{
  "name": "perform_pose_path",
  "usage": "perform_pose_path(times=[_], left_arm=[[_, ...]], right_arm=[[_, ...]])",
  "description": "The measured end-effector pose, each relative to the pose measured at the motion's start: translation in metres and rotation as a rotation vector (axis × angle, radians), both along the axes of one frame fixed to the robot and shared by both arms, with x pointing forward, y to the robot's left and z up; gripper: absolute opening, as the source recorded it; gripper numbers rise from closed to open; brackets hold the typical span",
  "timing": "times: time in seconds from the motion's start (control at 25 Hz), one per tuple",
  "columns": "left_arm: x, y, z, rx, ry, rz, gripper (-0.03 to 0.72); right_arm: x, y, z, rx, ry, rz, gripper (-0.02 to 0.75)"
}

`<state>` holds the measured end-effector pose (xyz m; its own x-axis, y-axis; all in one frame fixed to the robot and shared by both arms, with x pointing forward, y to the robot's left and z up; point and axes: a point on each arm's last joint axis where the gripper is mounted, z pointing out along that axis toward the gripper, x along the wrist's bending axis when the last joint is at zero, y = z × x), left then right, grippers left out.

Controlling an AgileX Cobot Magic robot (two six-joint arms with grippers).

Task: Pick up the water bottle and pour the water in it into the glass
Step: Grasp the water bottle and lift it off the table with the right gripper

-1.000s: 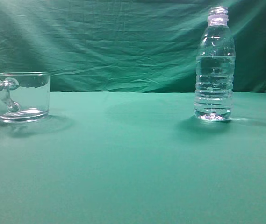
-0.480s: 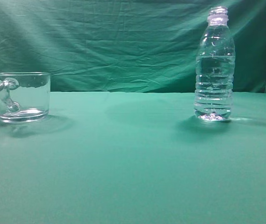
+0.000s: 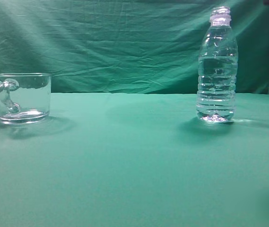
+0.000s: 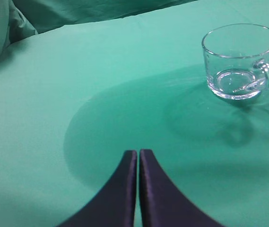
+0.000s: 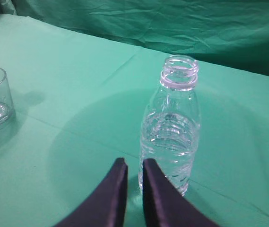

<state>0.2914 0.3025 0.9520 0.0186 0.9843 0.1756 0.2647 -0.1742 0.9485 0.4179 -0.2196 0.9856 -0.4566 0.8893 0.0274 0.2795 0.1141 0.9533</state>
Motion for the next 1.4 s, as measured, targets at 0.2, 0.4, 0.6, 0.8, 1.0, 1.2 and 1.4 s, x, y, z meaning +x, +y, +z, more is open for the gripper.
perform_pose_path(times=[0.2, 0.4, 0.6, 0.8, 1.0, 1.2, 1.4], left_arm=[[0.0, 0.0, 0.0, 0.0, 0.0, 0.0, 0.0], [0.0, 0.0, 0.0, 0.0, 0.0, 0.0, 0.0], [0.0, 0.0, 0.0, 0.0, 0.0, 0.0, 0.0], [0.0, 0.0, 0.0, 0.0, 0.0, 0.0, 0.0], [0.0, 0.0, 0.0, 0.0, 0.0, 0.0, 0.0], [0.0, 0.0, 0.0, 0.0, 0.0, 0.0, 0.0], [0.0, 0.0, 0.0, 0.0, 0.0, 0.0, 0.0]], right_arm=[[0.016, 0.008, -0.018, 0.049, 0.011, 0.008, 0.43], [0.035, 0.007, -0.036, 0.134, 0.043, -0.108, 0.645], [0.062, 0.016, -0.053, 0.123, 0.079, -0.127, 0.645], [0.088, 0.026, -0.067, 0.121, 0.09, -0.131, 0.645], [0.109, 0.033, -0.084, 0.124, 0.092, -0.138, 0.645], [0.126, 0.039, -0.096, 0.132, 0.077, -0.139, 0.645], [0.132, 0.042, -0.096, 0.147, 0.049, -0.138, 0.645]])
